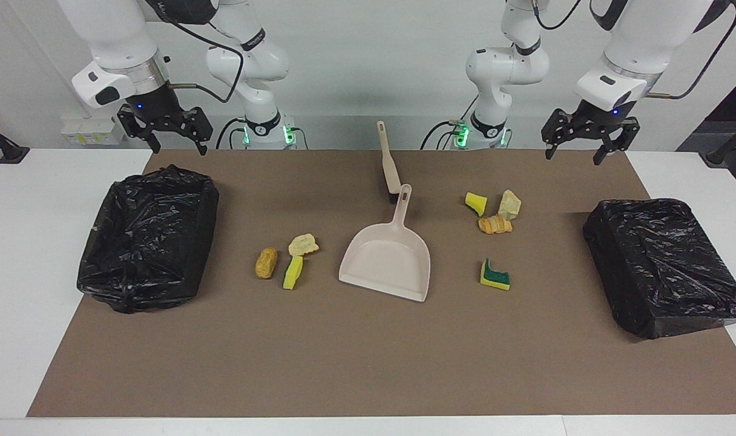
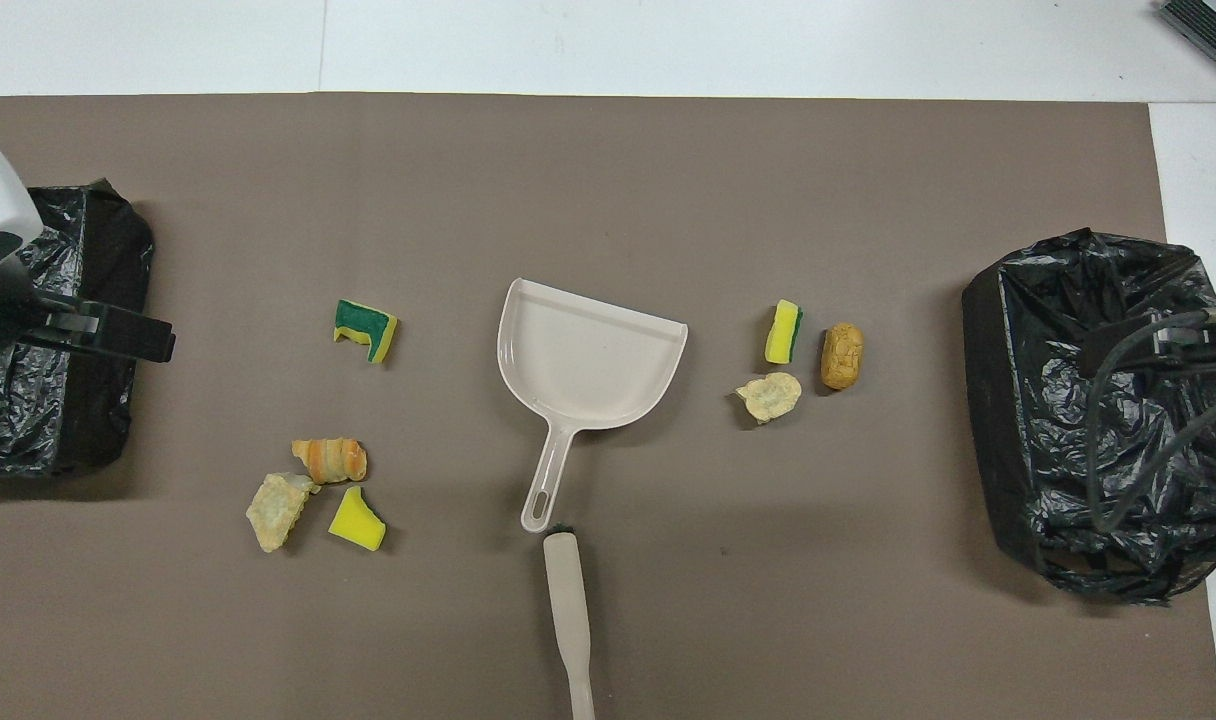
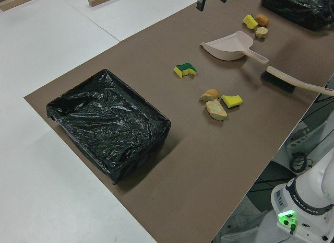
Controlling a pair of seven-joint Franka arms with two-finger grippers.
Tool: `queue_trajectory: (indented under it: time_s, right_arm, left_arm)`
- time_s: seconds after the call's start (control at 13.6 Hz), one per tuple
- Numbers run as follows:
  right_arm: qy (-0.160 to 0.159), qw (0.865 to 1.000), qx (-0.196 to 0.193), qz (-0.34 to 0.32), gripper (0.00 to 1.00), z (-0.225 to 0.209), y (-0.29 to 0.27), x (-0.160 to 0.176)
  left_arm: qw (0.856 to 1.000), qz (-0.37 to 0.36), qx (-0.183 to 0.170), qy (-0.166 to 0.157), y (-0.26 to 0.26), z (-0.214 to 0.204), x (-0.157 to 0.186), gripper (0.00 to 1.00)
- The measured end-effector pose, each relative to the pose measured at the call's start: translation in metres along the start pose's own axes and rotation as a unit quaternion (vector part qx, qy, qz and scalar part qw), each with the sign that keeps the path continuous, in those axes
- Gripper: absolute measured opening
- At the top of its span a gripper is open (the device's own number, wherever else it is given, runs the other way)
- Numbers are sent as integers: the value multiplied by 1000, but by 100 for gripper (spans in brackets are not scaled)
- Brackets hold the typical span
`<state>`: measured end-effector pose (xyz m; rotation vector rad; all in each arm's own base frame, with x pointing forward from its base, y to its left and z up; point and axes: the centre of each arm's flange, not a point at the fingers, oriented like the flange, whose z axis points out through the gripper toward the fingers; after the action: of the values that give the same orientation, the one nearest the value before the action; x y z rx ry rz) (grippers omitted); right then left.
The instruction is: Sweep and dump trash in bin
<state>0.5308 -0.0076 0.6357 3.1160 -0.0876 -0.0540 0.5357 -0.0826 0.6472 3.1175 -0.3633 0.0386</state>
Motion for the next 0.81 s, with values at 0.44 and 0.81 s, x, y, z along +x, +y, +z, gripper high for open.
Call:
queue_trajectory:
  time_s: [0.44,0.81]
  right_arm:
    - [0,1000,0,0,100,0,0,0]
    - [0,1000,0,0,100,0,0,0]
  left_arm:
    - [1000,20,-6,-1,23,0,0,100]
    - [999,35,-14,-25,86,17,-16,100]
